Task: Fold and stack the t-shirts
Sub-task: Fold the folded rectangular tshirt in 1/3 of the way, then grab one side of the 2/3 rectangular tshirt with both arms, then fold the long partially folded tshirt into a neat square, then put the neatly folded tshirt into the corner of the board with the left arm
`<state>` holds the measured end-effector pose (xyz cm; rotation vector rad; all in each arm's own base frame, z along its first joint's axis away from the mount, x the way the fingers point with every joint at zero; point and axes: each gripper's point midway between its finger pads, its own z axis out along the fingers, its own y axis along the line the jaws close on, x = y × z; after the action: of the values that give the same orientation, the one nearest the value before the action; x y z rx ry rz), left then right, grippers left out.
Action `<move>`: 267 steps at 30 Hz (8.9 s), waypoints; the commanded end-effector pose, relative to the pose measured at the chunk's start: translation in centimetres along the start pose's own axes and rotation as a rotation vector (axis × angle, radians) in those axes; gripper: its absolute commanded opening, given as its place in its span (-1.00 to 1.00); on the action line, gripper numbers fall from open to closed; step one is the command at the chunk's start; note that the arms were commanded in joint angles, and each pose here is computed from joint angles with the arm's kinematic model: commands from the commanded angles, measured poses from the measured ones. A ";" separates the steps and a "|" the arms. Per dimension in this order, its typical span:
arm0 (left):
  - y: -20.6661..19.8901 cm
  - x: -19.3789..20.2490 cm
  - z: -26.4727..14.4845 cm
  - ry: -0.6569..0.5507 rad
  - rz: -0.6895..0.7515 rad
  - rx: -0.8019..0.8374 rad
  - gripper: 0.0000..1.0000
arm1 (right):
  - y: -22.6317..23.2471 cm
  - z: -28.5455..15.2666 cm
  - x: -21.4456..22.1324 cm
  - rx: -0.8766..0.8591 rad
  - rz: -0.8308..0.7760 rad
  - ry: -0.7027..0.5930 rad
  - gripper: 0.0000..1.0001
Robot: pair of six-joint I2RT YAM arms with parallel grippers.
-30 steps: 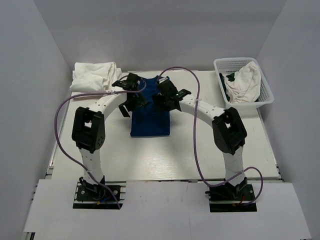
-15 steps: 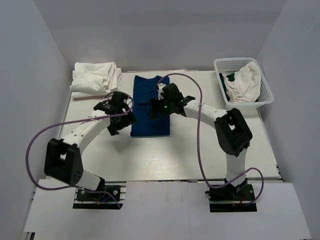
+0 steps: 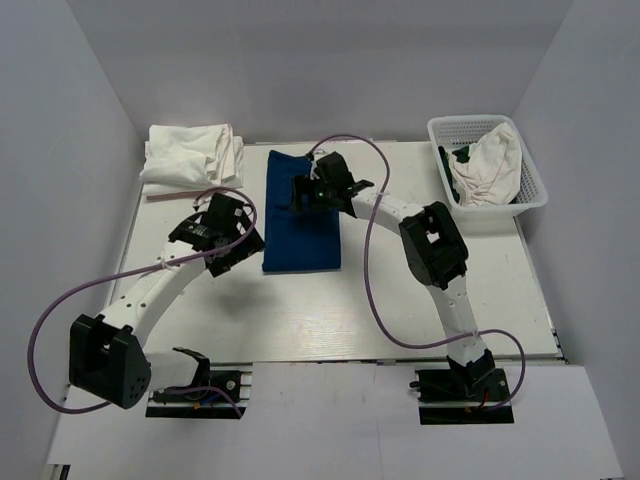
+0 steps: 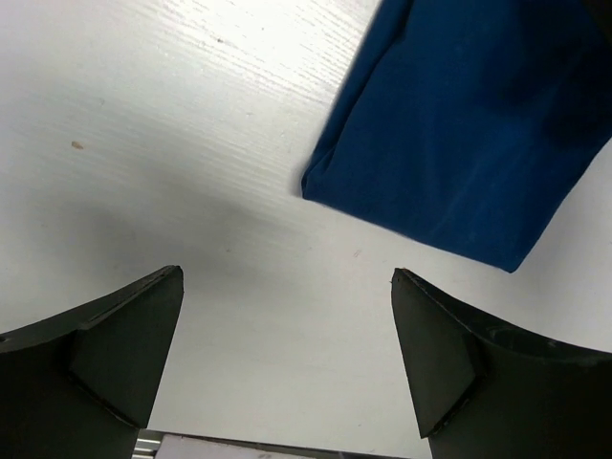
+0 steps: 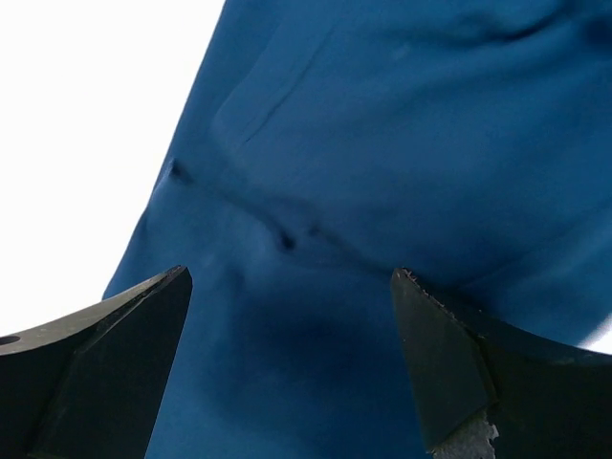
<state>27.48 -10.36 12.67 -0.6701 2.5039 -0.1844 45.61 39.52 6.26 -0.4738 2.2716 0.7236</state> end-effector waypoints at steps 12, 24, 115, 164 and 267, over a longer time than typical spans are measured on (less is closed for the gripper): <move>-2.5 0.3 4.1 0.033 0.111 0.044 0.99 | -0.1 -13.8 3.1 0.034 -0.010 -0.007 0.81; -2.6 4.8 8.5 0.150 0.124 0.098 0.51 | -1.0 -14.6 13.4 -0.029 -0.060 0.243 0.81; -13.0 -11.8 0.6 -0.290 0.089 0.293 -1.00 | -0.4 -20.9 0.6 0.015 -0.026 0.084 -1.00; -1.7 -5.5 -1.6 -0.148 0.045 0.039 0.99 | 7.7 -14.4 4.2 -0.576 0.026 0.154 0.81; -10.1 -38.5 -1.6 -0.708 0.806 0.180 -1.00 | -2.2 -24.5 -1.7 0.074 -0.285 -0.216 0.81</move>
<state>59.53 0.38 26.69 0.3418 2.0374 0.1582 34.67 21.58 18.99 -0.6160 2.0257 0.4650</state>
